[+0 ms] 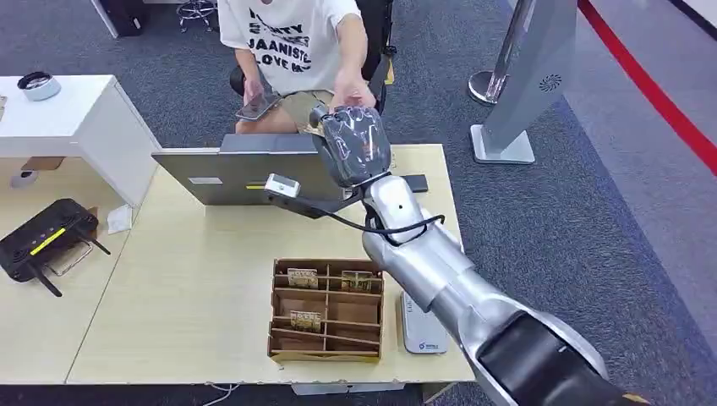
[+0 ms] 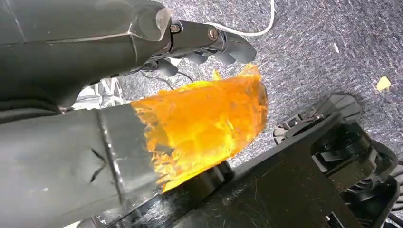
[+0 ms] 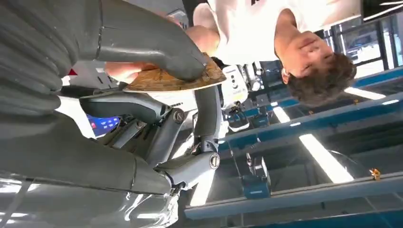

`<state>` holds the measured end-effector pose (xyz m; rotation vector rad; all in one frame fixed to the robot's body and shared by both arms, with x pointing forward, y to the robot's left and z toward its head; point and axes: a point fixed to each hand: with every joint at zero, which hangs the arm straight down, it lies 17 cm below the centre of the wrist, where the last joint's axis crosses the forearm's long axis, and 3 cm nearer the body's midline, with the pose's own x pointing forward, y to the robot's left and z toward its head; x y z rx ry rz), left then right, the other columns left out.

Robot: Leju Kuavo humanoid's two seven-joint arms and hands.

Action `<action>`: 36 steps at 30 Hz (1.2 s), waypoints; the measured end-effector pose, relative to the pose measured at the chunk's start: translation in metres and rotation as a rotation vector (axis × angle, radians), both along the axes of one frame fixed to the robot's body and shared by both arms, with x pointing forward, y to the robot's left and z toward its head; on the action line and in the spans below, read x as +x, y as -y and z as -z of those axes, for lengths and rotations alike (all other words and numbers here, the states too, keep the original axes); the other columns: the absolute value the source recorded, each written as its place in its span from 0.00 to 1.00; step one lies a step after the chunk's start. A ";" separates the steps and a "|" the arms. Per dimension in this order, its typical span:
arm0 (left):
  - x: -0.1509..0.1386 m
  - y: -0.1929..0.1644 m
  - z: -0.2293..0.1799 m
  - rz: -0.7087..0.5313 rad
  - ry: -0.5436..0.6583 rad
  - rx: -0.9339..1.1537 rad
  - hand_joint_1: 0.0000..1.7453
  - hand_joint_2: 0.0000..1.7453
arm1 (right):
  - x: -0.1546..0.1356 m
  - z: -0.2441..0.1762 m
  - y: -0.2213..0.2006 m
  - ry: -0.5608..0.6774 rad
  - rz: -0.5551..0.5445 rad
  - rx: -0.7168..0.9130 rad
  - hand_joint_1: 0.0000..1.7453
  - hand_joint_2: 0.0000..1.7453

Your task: Pass the card to the sensor for recognition and then transmit it.

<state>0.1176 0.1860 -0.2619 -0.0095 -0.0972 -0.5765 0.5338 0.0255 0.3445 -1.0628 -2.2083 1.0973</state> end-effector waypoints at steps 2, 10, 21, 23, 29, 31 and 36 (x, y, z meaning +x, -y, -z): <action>0.001 0.000 0.000 0.000 0.001 0.000 0.00 0.00 | 0.001 0.000 0.000 0.011 0.010 -0.018 0.00 1.00; 0.002 0.001 -0.001 -0.001 0.003 -0.004 0.00 0.00 | 0.004 0.009 0.000 0.033 0.046 -0.078 0.00 0.00; 0.003 0.002 -0.001 -0.015 0.003 -0.008 0.00 0.00 | -0.003 0.019 -0.008 -0.007 -0.006 -0.045 0.00 0.00; 0.003 0.002 -0.001 -0.016 0.003 -0.007 0.00 0.00 | -0.003 0.019 -0.008 -0.007 -0.008 -0.045 0.00 0.00; 0.003 0.002 -0.001 -0.022 0.005 -0.007 0.00 0.00 | -0.007 0.018 -0.011 -0.021 -0.047 -0.007 0.00 0.00; 0.003 0.002 0.000 -0.037 0.007 -0.007 0.00 0.00 | -0.020 0.015 -0.014 -0.040 -0.109 0.087 0.00 0.00; -0.003 0.002 0.002 -0.083 0.009 -0.013 0.00 0.00 | -0.057 0.015 -0.014 -0.111 -0.213 0.323 0.00 0.00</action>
